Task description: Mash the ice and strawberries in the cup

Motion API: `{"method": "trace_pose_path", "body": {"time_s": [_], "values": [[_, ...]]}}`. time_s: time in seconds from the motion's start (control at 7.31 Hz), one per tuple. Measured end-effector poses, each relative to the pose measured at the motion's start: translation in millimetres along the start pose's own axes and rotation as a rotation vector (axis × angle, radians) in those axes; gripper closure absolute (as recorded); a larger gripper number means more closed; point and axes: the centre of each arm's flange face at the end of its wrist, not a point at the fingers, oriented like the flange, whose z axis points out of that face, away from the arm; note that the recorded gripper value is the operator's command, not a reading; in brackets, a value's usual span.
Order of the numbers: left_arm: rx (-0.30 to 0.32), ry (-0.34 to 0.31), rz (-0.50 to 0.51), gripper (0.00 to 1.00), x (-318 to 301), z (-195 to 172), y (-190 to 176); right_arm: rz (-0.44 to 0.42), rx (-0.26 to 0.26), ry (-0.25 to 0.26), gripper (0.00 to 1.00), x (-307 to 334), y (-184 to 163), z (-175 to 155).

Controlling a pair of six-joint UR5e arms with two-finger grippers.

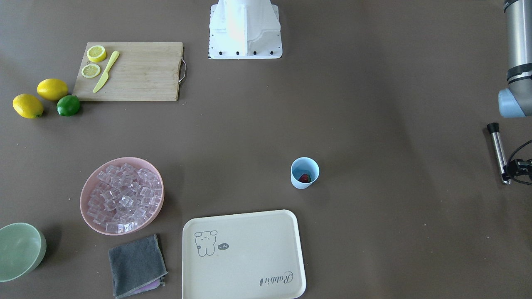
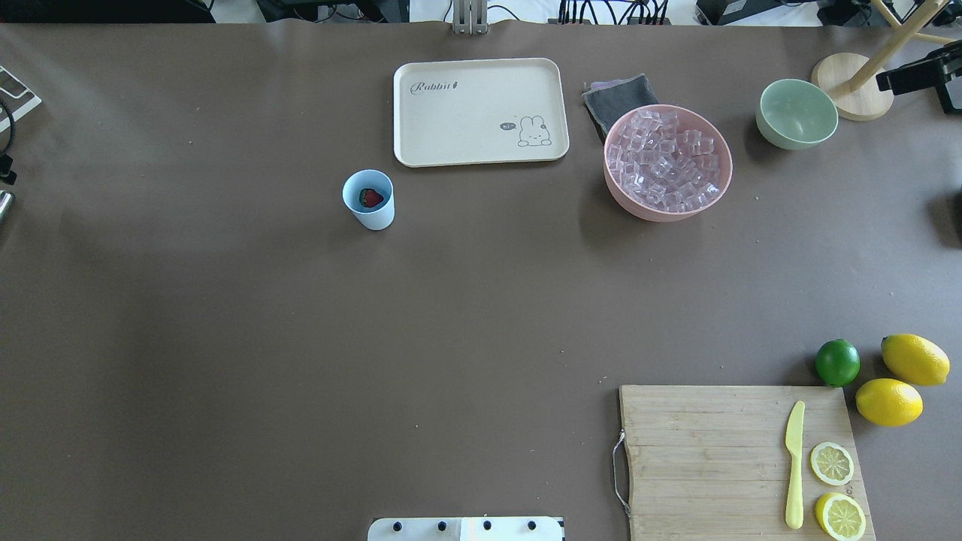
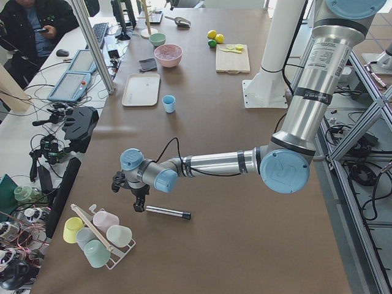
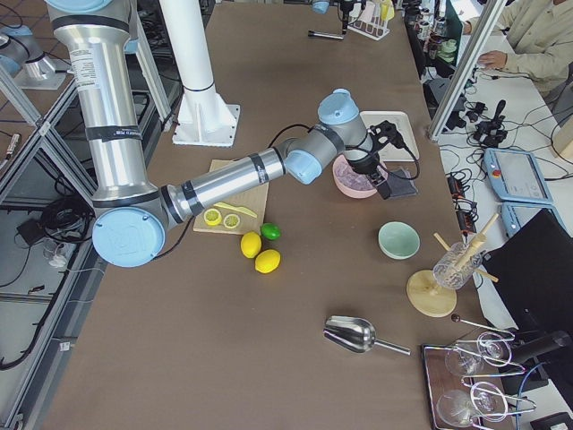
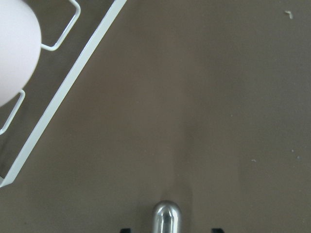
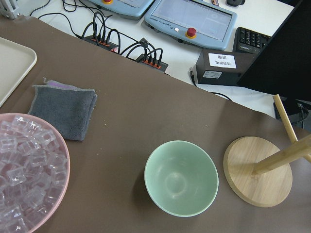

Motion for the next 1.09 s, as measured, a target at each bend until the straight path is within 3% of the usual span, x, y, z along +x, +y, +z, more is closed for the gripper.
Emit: {"method": "trace_pose_path", "body": {"time_s": [0.27, 0.68, 1.09], "values": [[0.058, 0.017, -0.057, 0.02, 8, -35, -21, 0.009, -0.030, -0.003, 0.01, -7, -8, 5], [0.118, 0.061, -0.091, 0.02, 23, -108, -63, 0.074, -0.148, 0.029, 0.01, -32, -65, 1], [0.165, 0.124, -0.097, 0.02, 30, -168, -87, 0.165, -0.241, 0.035, 0.01, -9, -81, 6]]}}
